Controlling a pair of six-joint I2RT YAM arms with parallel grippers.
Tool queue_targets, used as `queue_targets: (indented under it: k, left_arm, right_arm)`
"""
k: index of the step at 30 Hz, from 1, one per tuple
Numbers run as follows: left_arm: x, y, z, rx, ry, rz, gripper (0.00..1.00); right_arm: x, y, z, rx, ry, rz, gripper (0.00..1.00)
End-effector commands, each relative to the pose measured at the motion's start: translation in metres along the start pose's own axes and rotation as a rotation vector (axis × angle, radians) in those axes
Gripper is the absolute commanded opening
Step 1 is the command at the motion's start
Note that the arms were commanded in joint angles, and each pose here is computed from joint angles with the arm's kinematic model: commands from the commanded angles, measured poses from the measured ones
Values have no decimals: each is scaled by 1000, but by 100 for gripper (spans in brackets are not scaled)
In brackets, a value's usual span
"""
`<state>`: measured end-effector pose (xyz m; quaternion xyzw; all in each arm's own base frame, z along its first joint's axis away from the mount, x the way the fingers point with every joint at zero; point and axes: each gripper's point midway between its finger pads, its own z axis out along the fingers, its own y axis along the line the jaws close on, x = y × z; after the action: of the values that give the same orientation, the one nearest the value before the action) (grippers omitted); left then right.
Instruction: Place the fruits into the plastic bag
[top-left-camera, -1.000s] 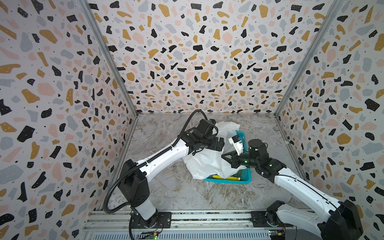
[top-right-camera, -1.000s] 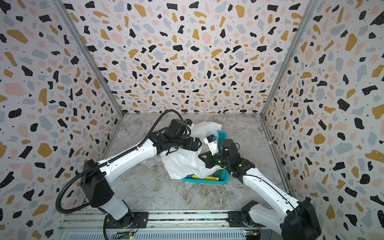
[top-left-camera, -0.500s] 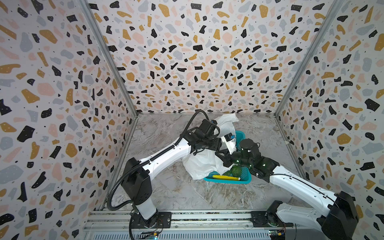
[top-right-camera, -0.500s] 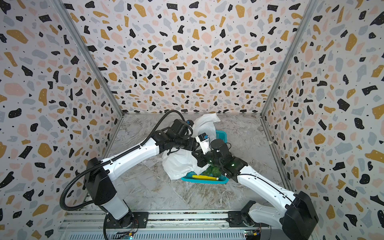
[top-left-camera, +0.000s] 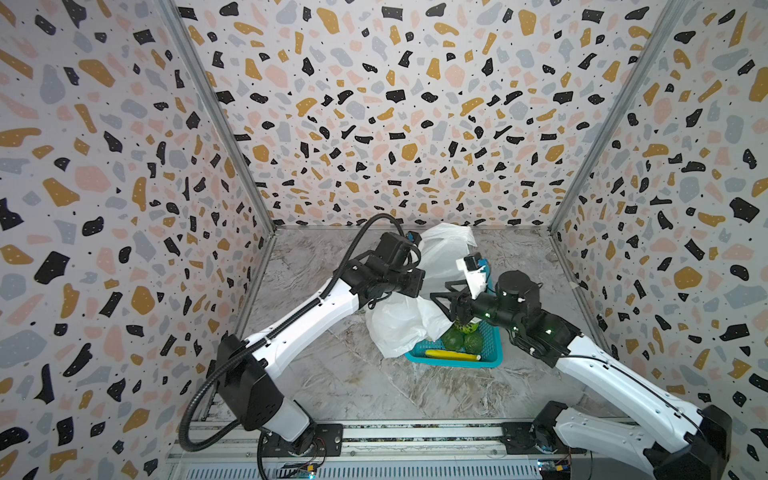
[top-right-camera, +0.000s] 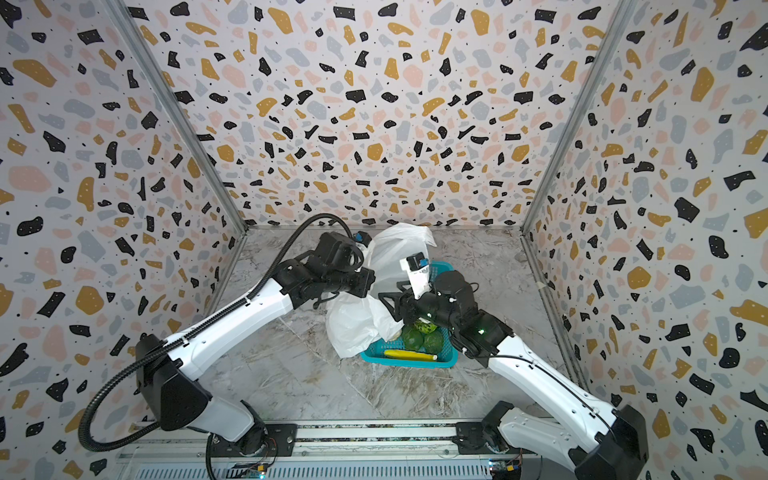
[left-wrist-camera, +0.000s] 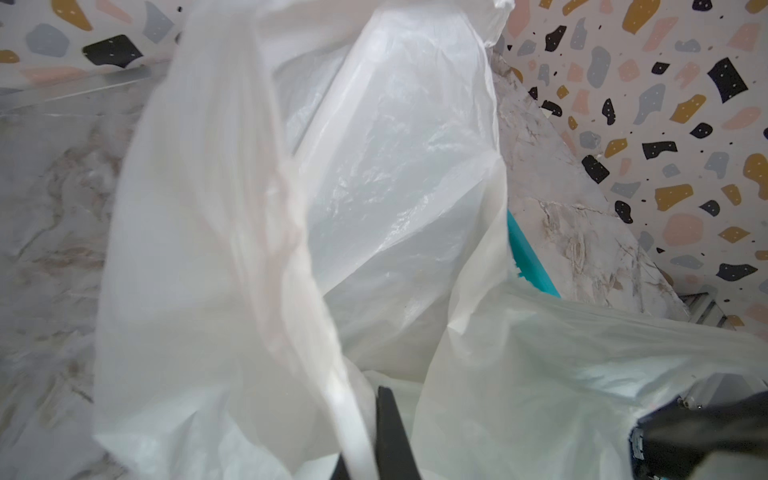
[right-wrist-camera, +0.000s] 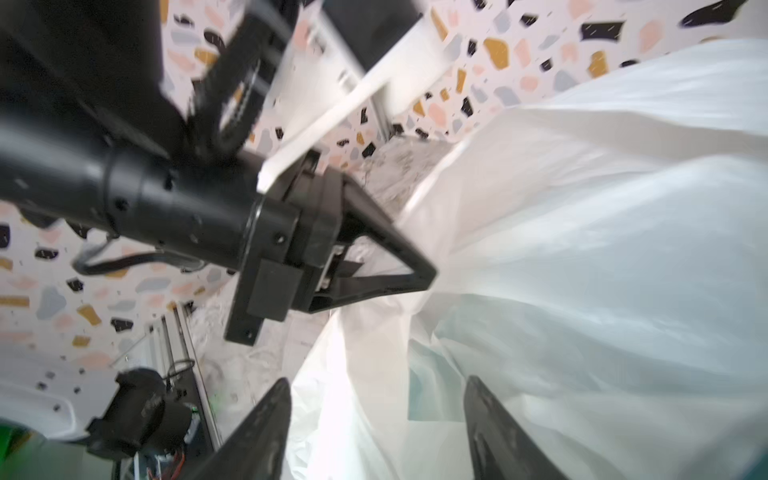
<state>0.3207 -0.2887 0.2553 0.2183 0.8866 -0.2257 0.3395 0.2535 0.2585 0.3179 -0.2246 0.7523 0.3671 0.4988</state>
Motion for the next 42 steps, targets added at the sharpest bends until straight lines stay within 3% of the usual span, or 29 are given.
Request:
queue_targets:
  k: [1,6,11,15,21,33,42]
  left_arm:
    - [6,8,-11,17,-14,62,0]
    - [5,23,-31,-16,-68,84,0]
    - [0,27,-49,-19,-170,120,0]
    - [-7,30,-70,-64,-271,189,0]
    - [-16,35,-106,-139,-398,308,0]
    - [-14,27,-124,-127,-406,394,0]
    - [7,33,-97,-115,-333,412,0]
  right_arm:
    - [-43,-20,-39,85,-129,24,76]
    - [-47,-84,-71,297,-169,136,80]
    - [9,-132,-60,416,4,254,80]
    - [63,-134,-35,360,188,303,76]
    - [115,-126,-8,363,372,258,76]
    - [158,-142,7,471,513,235,78]
    - [185,-146,15,500,579,221,78]
